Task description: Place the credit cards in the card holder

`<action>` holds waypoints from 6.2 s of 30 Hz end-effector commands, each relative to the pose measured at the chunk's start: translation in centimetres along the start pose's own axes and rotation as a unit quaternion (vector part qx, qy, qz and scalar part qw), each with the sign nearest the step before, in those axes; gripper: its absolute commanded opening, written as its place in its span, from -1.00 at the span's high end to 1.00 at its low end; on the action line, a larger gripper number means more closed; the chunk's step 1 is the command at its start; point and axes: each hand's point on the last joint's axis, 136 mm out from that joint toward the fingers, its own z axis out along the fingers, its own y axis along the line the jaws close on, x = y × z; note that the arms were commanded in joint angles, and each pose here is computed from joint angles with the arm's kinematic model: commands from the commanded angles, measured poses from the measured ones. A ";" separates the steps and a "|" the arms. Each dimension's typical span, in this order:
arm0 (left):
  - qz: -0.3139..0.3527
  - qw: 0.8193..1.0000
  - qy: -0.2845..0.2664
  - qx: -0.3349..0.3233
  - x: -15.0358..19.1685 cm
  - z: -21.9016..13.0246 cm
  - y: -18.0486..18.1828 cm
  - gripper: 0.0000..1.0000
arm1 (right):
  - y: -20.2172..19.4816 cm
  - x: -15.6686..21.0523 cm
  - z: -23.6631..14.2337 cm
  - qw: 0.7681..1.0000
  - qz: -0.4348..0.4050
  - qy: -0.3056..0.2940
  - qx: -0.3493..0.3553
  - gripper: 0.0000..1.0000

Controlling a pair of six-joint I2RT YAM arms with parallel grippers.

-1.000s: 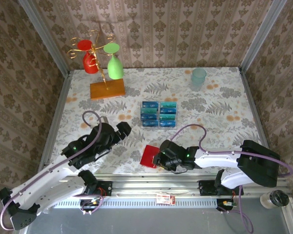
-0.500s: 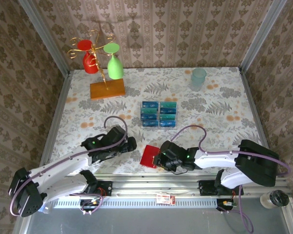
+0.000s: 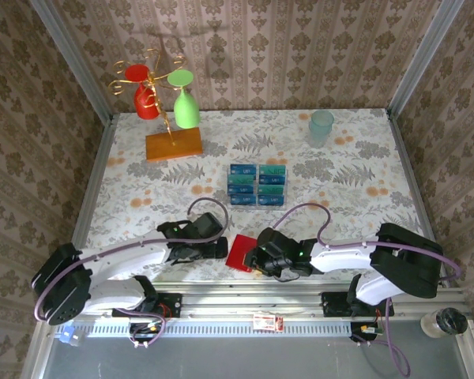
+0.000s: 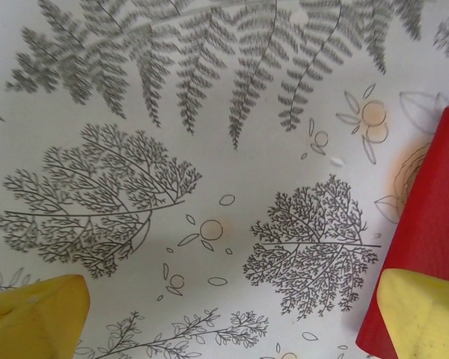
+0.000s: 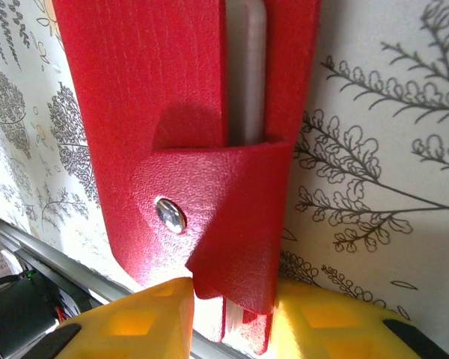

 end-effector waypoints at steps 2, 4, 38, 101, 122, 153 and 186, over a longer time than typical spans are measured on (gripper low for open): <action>0.021 1.000 0.020 -0.006 1.2 1.1 -0.1 -1.00 | 0.2 -0.3 0.3 1.000 0.001 -0.002 -0.007 0.37; 0.025 0.999 0.026 -0.008 1.6 1.4 -0.2 -1.00 | 0.1 -0.4 0.3 1.000 0.001 -0.002 -0.008 0.37; -0.003 0.989 -0.124 0.074 -9.7 -6.2 -2.7 -1.00 | 7.5 -7.0 -5.8 0.990 -0.042 -0.041 -0.130 1.00; -0.125 0.853 -0.253 0.439 -23.3 -11.7 -8.3 0.25 | 18.6 -14.3 -10.0 0.945 -0.119 0.018 -0.303 1.00; -0.155 0.873 -0.310 0.344 -20.9 -11.8 -4.3 1.00 | 11.1 -15.8 -11.3 0.978 -0.174 -0.107 -0.036 -0.01; -0.173 0.868 -0.318 0.340 -19.8 -12.1 -7.0 1.00 | 15.4 -15.6 -7.1 0.939 -0.279 -0.180 0.090 0.03; -0.193 0.820 -0.318 0.435 -20.5 -13.6 -8.5 1.00 | 15.0 -13.2 -13.5 0.950 -0.177 -0.193 -0.173 -0.55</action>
